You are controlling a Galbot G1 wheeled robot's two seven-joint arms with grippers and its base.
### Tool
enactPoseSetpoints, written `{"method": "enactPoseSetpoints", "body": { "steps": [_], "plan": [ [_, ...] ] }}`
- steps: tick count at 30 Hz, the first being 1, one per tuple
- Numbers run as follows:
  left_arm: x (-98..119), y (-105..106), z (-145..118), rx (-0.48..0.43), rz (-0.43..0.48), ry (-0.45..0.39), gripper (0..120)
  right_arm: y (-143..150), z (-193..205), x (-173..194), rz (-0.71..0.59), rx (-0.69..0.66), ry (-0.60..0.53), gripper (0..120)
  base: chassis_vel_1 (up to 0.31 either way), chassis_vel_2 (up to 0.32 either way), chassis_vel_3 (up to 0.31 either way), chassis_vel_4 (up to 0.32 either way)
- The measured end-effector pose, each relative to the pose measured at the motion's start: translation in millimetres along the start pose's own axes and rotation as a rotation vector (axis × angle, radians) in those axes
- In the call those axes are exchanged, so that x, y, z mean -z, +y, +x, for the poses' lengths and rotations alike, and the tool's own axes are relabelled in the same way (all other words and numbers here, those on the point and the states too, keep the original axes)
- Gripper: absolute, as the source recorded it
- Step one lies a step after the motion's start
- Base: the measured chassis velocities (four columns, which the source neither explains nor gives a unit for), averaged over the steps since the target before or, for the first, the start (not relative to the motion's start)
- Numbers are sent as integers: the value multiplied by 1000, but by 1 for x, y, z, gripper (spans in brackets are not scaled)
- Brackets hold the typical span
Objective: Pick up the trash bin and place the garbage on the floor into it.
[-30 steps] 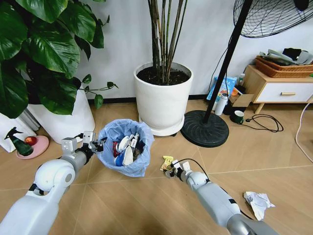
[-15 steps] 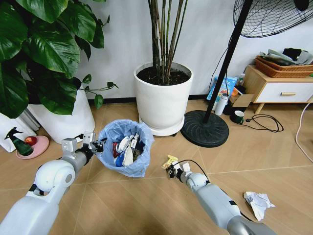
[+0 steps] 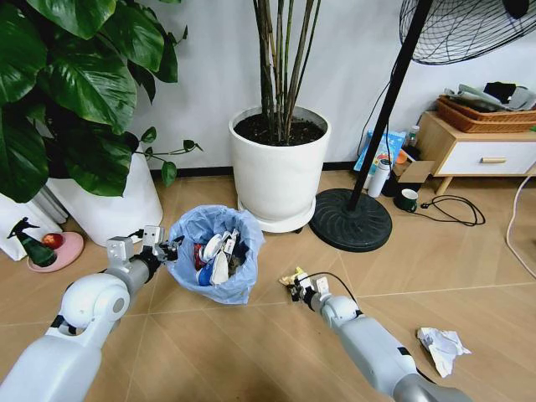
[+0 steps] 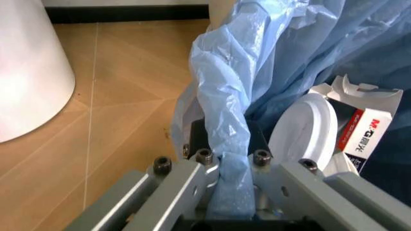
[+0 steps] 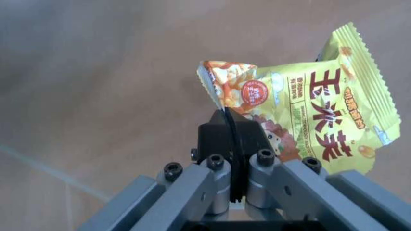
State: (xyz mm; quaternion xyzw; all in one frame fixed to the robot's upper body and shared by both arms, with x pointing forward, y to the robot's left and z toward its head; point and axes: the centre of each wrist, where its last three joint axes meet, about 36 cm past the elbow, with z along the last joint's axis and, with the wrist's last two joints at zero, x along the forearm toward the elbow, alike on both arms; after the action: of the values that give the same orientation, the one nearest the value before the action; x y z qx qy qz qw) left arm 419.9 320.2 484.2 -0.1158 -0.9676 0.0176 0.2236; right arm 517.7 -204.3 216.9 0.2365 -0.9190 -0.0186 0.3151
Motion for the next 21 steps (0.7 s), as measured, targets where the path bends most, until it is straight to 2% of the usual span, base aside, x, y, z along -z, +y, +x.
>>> {"method": "enactPoseSetpoints", "body": {
  "steps": [7, 10, 11, 14, 15, 19, 21],
  "plan": [
    [-2, -2, -2, -1, 2, 0, 0, 2, 27, 41, -21, 15, -111, 0, 0, 0, 0, 0],
    [-3, -3, -2, -3, 5, 2, 0, -1, 45, 69, 0, 15, -207, 0, 0, 0, 0, 0],
    [-3, -3, -2, -3, 5, 2, 0, -1, 45, 69, 0, 15, -207, 0, 0, 0, 0, 0],
    [-5, -3, -1, -2, 4, 6, 0, 0, 69, 103, 36, 34, -304, 0, 0, 0, 0, 0],
    [-5, -3, -1, -2, 4, 6, 0, 0, 69, 103, 36, 34, -304, 0, 0, 0, 0, 0],
    [-7, 0, -2, 4, 0, 13, 0, 5, 106, 147, 81, 76, -401, 0, 0, 0, 0, 0],
    [-7, 0, -2, 4, 0, 13, 0, 6, 109, 150, 84, 80, -408, 0, 0, 0, 0, 0]
  ]
}}
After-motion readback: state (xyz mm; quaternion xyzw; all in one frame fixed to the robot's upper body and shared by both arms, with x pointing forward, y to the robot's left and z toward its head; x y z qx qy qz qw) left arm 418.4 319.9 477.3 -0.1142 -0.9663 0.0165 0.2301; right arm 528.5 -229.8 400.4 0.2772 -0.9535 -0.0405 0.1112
